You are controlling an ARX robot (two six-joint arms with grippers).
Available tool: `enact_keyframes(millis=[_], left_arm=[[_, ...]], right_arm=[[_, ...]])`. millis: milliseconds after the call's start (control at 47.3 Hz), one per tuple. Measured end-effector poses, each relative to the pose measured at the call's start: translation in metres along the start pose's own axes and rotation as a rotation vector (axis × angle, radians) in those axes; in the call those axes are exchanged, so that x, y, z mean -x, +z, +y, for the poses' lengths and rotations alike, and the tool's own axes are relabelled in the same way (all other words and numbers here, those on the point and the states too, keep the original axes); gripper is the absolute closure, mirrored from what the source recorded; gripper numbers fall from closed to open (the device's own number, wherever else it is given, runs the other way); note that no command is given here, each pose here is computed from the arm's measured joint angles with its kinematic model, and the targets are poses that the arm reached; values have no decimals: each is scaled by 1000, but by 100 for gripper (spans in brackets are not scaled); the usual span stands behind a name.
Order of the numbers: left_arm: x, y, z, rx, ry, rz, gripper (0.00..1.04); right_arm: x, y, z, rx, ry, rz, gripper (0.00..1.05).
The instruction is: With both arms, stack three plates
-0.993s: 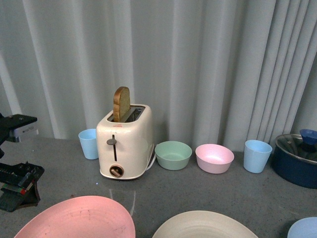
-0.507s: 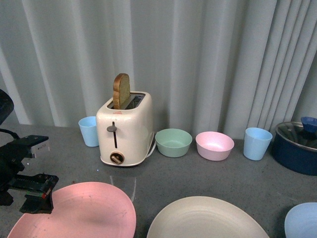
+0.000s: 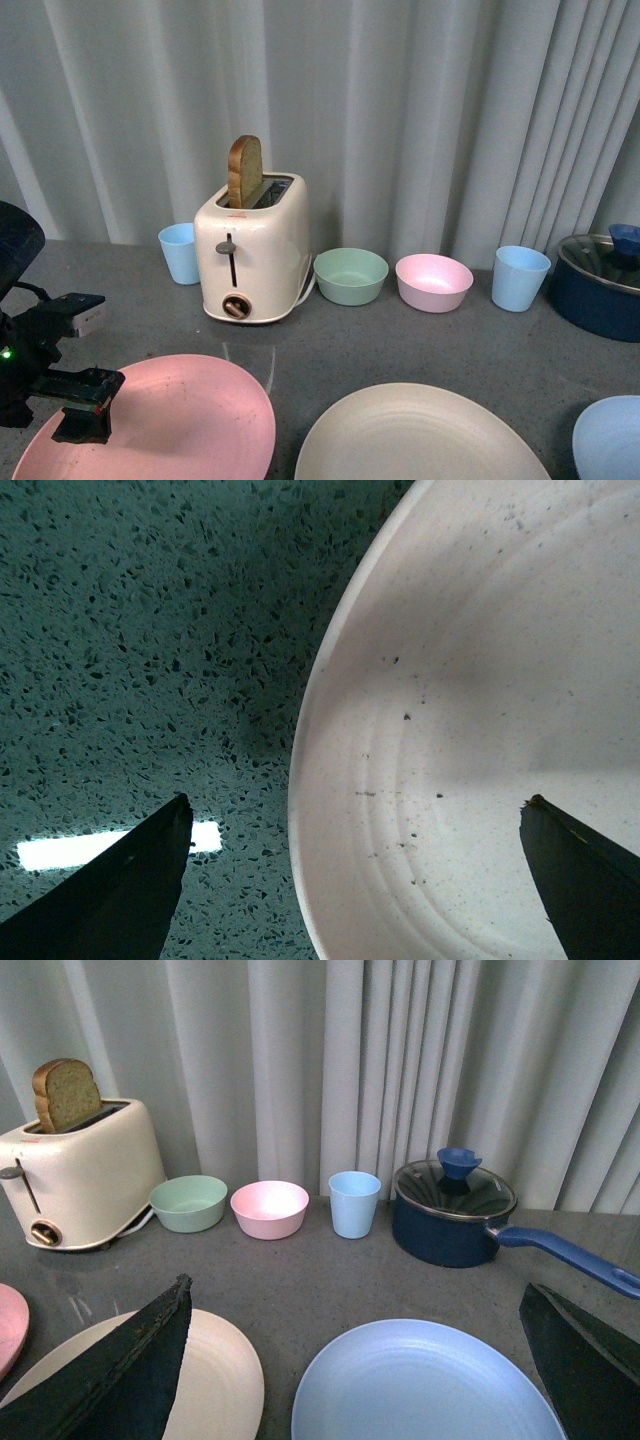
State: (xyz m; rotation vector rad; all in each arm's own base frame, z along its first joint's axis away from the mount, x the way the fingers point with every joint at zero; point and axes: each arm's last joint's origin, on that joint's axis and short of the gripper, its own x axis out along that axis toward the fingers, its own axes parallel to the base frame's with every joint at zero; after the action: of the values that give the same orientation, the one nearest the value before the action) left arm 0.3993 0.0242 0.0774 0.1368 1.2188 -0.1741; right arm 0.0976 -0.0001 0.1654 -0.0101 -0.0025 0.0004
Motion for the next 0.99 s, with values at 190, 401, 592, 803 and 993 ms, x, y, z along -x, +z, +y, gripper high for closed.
enact_keyframes(millis=[190,401,592,803,993], left_arm=[[-6,-3,0,-1,-5,16,7],[-7,-2,-3,-14,-7,17,42],[-9,-2,-7,-23,-9,17,82],[-8,0,-8,-17,-26,2,100],[-4,4,-5,-14,-33,2,100]], right_arm=[[0,0,0,0,0,0,7],[0,0,0,0,0,0,7],[0,0,0,0,0,0,7],[0,0,0,0,0,0,7],[0,0,0,0,0,0,7]])
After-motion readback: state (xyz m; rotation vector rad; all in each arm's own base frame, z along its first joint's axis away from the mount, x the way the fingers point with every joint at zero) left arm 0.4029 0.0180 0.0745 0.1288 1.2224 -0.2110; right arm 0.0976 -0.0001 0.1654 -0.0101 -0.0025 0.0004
